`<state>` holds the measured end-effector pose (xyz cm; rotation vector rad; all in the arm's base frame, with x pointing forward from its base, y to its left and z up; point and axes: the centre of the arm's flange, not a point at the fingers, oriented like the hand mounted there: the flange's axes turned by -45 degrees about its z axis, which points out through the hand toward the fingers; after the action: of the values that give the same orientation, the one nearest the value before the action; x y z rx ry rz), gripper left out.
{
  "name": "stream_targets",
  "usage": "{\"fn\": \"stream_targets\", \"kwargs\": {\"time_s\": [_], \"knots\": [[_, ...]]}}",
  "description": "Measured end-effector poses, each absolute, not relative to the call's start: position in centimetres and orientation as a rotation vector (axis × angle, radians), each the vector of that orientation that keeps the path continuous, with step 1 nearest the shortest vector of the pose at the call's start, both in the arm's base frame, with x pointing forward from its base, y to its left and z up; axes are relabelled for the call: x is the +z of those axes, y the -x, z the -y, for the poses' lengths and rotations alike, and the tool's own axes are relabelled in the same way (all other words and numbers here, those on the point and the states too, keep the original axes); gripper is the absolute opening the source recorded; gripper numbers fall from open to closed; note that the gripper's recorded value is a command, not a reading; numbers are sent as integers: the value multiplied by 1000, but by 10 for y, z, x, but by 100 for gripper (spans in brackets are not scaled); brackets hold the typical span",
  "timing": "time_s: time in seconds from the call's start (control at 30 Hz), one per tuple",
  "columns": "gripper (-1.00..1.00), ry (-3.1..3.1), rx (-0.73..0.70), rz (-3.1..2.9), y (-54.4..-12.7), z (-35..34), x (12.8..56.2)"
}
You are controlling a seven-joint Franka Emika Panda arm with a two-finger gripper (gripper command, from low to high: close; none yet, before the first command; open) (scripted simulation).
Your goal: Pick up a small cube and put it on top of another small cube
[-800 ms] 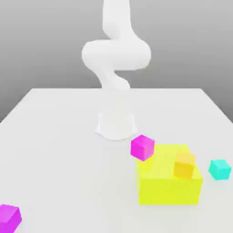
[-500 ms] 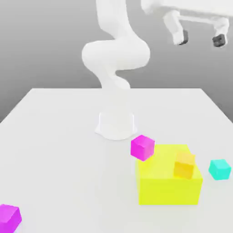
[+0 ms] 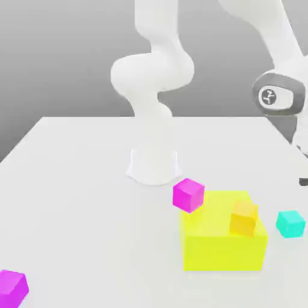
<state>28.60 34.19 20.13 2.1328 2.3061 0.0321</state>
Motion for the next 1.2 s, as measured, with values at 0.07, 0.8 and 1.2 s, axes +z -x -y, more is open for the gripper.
{"fn": "stream_targets", "kwargs": {"time_s": [0.07, 0.8, 1.2], "knots": [[0, -2098, 8, -2338, -279, -344, 175], [-100, -2358, -3, -2064, -342, -278, 255], [100, -2638, -2, -1709, -380, -186, 281]]}}
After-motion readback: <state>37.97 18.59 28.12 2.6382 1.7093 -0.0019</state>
